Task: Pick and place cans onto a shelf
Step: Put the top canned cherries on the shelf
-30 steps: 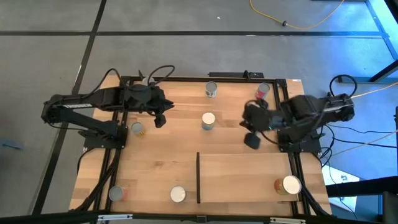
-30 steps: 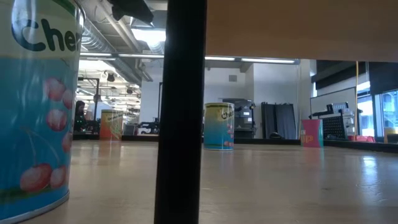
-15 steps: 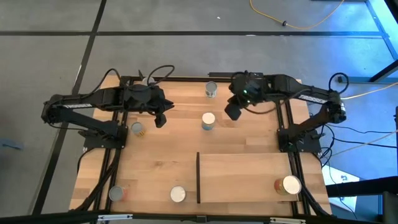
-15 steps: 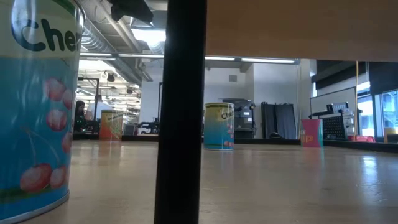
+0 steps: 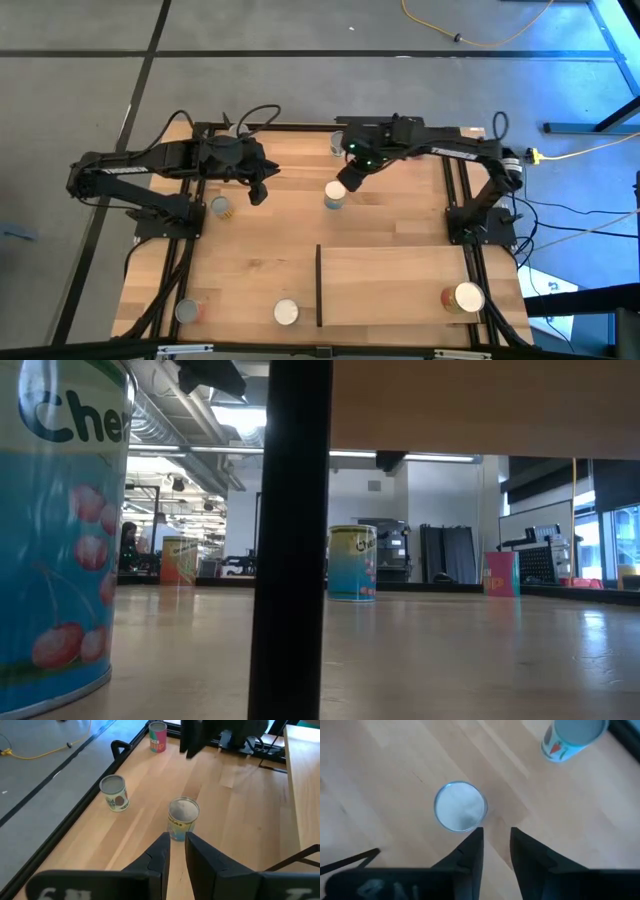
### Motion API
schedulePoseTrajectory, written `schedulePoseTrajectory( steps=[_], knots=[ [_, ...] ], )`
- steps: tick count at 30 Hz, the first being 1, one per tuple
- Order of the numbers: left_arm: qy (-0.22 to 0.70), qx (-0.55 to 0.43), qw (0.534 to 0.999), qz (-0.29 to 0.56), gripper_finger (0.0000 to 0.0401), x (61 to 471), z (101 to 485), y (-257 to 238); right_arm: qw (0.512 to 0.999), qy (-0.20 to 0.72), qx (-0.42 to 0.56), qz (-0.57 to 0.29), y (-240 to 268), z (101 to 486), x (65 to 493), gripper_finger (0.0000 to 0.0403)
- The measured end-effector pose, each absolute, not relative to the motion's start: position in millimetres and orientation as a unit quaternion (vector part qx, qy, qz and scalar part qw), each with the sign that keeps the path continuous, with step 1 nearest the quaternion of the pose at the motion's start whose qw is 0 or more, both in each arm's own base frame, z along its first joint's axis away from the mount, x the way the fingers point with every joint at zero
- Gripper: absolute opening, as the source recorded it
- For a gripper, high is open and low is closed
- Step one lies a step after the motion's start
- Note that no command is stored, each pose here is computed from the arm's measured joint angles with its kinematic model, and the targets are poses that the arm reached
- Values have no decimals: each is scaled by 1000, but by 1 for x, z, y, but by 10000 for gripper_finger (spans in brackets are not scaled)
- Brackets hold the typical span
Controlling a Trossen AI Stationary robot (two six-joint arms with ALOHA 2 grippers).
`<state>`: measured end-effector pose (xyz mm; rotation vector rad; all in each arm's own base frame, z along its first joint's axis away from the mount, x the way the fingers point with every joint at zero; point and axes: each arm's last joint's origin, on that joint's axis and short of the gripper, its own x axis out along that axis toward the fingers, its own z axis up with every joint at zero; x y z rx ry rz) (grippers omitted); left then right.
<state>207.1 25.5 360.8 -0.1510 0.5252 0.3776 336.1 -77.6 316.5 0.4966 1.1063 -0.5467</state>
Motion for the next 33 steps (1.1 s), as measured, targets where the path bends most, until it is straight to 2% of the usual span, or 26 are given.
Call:
schedulePoseTrajectory(
  steps=[12, 33],
  knots=[
    [260, -74, 945, 186, 53, 207, 360, 26, 762, 567, 227, -212, -84, 263, 371, 97],
    [259, -75, 945, 185, 53, 207, 361, 25, 755, 584, 212, -208, -109, 229, 384, 97]
  ],
)
